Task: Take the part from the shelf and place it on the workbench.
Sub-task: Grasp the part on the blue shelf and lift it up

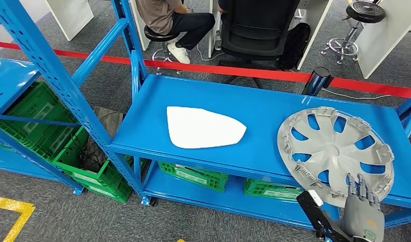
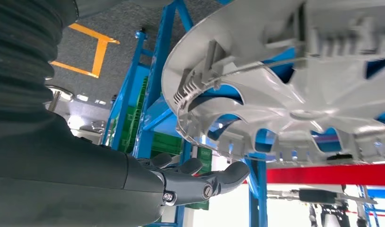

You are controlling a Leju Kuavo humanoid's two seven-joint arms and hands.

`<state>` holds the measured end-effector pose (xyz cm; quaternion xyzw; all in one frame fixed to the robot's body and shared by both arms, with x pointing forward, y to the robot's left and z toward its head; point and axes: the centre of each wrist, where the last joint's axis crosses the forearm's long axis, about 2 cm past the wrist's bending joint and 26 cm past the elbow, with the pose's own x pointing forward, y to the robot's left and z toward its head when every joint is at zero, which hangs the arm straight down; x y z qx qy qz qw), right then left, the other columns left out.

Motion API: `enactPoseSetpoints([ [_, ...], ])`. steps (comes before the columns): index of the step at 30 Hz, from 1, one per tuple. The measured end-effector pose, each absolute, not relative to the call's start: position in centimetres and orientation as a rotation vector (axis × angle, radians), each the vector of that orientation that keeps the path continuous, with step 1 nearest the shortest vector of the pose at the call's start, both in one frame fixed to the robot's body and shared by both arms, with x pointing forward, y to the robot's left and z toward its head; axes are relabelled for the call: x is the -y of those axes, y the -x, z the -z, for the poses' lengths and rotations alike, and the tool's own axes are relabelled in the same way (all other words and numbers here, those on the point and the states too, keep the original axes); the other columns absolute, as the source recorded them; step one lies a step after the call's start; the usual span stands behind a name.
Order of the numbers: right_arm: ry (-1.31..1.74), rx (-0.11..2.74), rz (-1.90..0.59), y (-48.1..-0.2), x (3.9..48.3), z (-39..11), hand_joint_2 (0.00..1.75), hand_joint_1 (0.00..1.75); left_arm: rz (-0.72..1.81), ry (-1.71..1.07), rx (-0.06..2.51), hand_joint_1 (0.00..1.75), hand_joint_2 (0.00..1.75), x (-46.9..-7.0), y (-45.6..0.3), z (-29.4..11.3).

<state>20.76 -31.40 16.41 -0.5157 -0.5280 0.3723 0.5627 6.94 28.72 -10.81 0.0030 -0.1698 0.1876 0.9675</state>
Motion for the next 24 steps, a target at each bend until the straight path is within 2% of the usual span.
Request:
enactPoseSetpoints([
  [24, 1.221, 1.092, -0.895, -23.7, 36.3, -12.5, 1.75, 0.0, -0.307, 0.008, 0.334, 0.0, 0.0, -28.7, -6.9, 10.8],
])
